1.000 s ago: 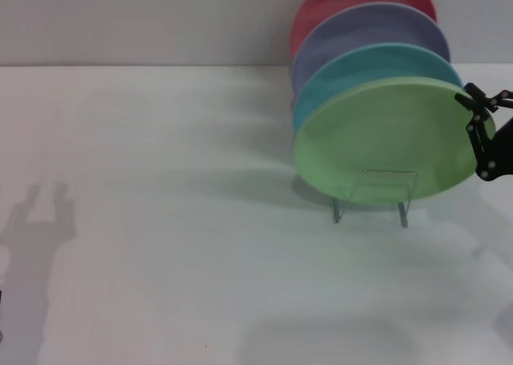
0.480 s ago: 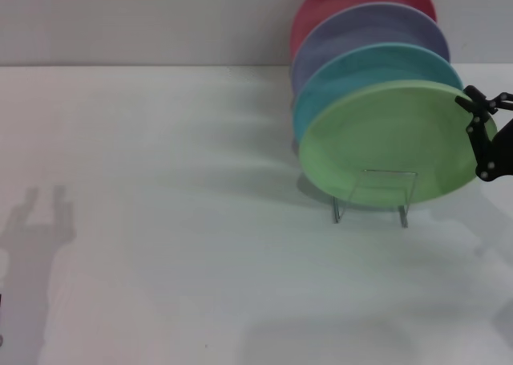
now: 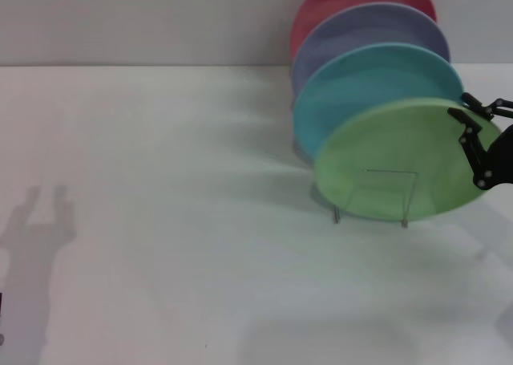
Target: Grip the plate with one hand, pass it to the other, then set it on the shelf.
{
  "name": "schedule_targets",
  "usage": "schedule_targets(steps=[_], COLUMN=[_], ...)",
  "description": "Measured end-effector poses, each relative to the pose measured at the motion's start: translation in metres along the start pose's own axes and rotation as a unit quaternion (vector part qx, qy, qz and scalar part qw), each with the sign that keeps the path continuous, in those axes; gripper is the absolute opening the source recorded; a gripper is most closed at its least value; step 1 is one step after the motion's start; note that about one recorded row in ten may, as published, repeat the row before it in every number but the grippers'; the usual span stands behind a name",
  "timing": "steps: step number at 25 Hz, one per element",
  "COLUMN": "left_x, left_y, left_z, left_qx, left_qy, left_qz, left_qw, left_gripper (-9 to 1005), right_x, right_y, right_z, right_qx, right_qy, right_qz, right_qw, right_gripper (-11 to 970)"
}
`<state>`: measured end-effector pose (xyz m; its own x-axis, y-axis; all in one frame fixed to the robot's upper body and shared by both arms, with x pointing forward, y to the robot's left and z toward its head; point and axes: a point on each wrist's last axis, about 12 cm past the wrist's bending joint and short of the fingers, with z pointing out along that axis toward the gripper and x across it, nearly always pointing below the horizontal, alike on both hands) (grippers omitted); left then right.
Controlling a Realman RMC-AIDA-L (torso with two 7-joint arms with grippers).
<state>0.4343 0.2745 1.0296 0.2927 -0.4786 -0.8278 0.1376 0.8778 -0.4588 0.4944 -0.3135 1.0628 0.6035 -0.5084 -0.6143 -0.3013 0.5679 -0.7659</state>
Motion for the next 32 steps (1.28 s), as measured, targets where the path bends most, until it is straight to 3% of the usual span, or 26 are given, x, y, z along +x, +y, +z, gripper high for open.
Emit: schedule_targets(steps=[11,15,16,17,18,20,21,22,23,25,26,27,29,31,32], left_x=[0.000,-0.001,-0.001,-0.001,-0.001,-0.002,-0.002,-0.004,-0.004,-0.008,-0.009,-0.012,-0.015,-0.016,-0.019], left_y=[-0.001,-0.001,-0.001,0.000,0.000,0.001,0.002,0.005,0.005,0.010,0.013,0.019,0.025,0.028,0.036], left_z=[0.001,0.001,0.001,0.002,0.002,0.003,0.004,0.006,0.006,0.010,0.013,0.021,0.029,0.034,0.041], left_qx=[0.002,0.002,0.002,0.002,0.002,0.003,0.003,0.007,0.007,0.017,0.024,0.034,0.040,0.041,0.035], left_qy=[-0.002,-0.004,-0.004,-0.005,-0.005,-0.006,-0.008,-0.011,-0.011,-0.016,-0.017,-0.015,-0.013,-0.012,-0.011], left_qz=[-0.001,-0.001,-0.001,0.001,0.001,0.006,0.011,0.022,0.022,0.040,0.053,0.080,0.107,0.120,0.139], left_qw=[1.000,1.000,1.000,1.000,1.000,1.000,1.000,1.000,1.000,0.999,0.998,0.996,0.993,0.992,0.990], left_gripper=[433,434,434,434,434,434,434,434,434,435,435,435,435,505,540], right_x=[0.000,-0.007,-0.009,-0.013,-0.013,-0.012,-0.012,-0.008,-0.008,0.000,0.000,0.003,0.004,0.005,0.007], right_y=[-0.004,-0.015,-0.020,-0.034,-0.034,-0.057,-0.057,-0.068,-0.068,-0.074,-0.074,-0.073,-0.071,-0.070,-0.069], right_z=[-0.003,-0.009,-0.011,-0.020,-0.020,-0.041,-0.041,-0.059,-0.059,-0.086,-0.086,-0.101,-0.114,-0.122,-0.138], right_qx=[-0.002,0.020,0.032,0.081,0.081,0.187,0.187,0.252,0.252,0.320,0.320,0.344,0.360,0.374,0.416], right_qy=[-0.004,-0.036,-0.045,-0.067,-0.067,-0.091,-0.091,-0.092,-0.092,-0.075,-0.075,-0.058,-0.038,-0.028,-0.014], right_qz=[0.029,0.082,0.100,0.154,0.154,0.244,0.244,0.299,0.299,0.360,0.360,0.378,0.383,0.387,0.397], right_qw=[1.000,0.996,0.993,0.983,0.983,0.947,0.947,0.916,0.916,0.873,0.873,0.858,0.850,0.842,0.818], right_gripper=[200,211,211,211,217,229,235,241,247,259,265,271,283,295,301])
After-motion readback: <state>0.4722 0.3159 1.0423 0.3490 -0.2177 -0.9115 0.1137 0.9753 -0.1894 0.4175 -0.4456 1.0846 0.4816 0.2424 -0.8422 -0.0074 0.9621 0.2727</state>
